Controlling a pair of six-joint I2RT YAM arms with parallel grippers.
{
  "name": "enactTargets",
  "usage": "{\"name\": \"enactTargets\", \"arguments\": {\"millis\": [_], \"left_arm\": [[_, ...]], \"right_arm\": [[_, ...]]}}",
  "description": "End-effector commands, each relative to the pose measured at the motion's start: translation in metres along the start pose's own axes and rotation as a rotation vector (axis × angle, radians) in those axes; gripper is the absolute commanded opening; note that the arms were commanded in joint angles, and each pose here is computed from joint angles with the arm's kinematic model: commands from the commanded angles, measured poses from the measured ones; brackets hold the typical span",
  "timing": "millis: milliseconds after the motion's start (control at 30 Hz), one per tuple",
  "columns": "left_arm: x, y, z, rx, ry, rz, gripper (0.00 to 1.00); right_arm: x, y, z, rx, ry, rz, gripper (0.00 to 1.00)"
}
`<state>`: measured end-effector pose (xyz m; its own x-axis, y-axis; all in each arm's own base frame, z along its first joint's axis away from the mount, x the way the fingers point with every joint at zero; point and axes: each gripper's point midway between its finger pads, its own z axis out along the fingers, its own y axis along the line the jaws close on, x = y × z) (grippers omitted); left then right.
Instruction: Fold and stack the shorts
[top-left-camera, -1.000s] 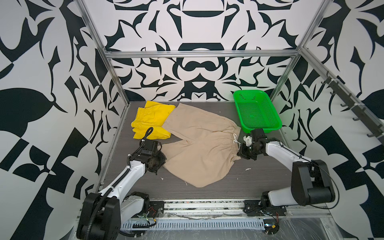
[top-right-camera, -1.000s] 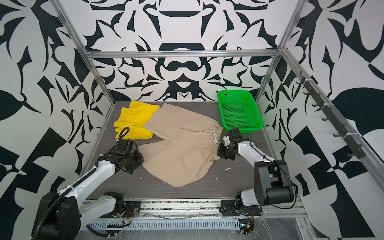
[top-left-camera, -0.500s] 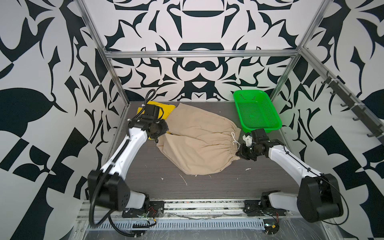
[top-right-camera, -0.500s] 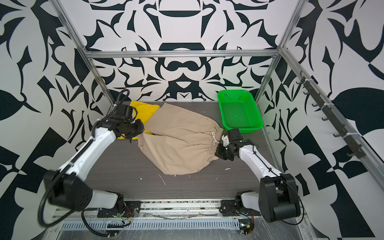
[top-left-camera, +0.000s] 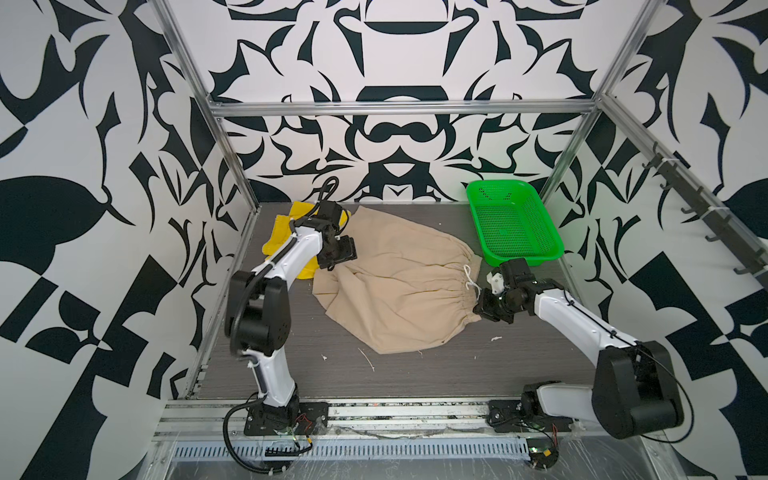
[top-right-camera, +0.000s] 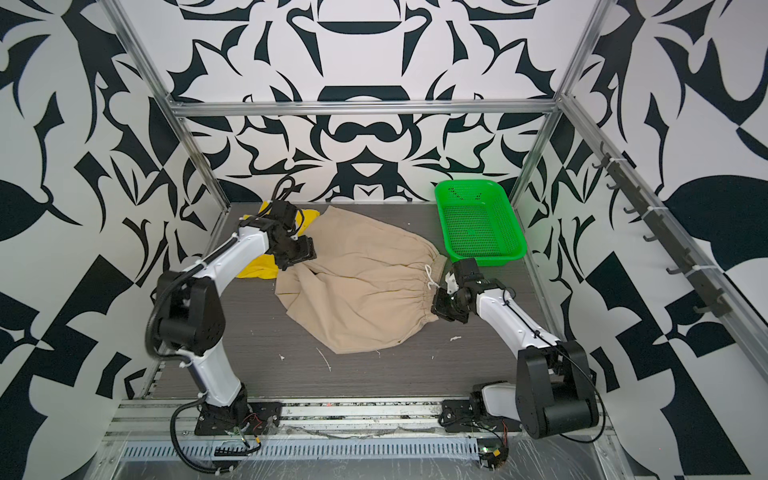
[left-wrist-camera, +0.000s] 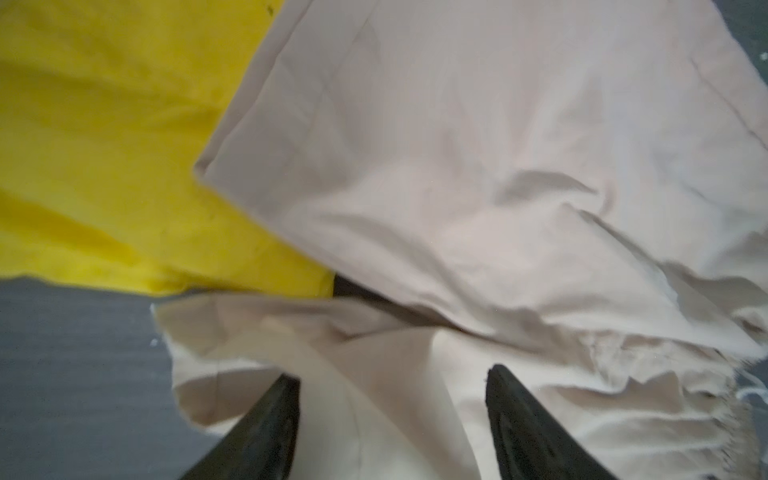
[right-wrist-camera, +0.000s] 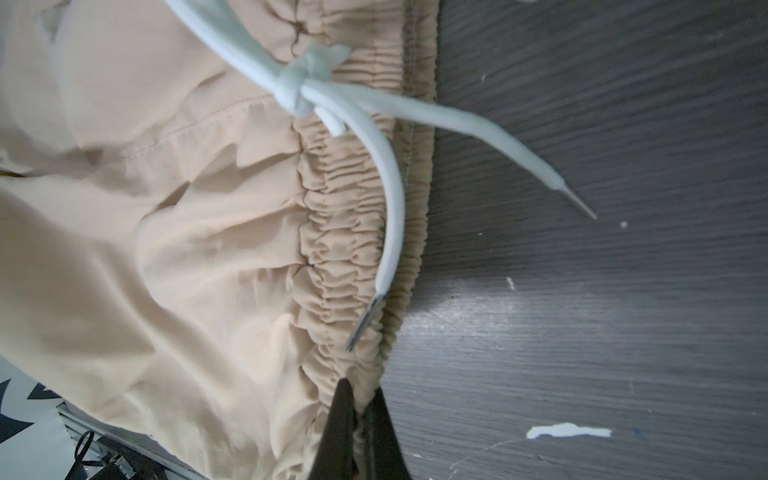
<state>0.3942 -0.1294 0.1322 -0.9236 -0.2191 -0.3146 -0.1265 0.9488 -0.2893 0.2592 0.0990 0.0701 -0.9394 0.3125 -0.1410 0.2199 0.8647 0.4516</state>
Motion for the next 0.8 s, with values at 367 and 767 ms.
{"name": "enactTargets", "arguments": {"millis": [367,767], "left_arm": [[0.119,0.076,-0.035,0.205,-0.064,-0.543,0.69],[0.137,0.096,0.017,0.174,-0.035,-0.661,0.47]], "right_arm": [[-0.010,0.013,-0.002,-0.011,-0.033,-0.048,0.00],[-0.008,0.016,0.001,-0.023,-0.030,-0.052,0.00]]}}
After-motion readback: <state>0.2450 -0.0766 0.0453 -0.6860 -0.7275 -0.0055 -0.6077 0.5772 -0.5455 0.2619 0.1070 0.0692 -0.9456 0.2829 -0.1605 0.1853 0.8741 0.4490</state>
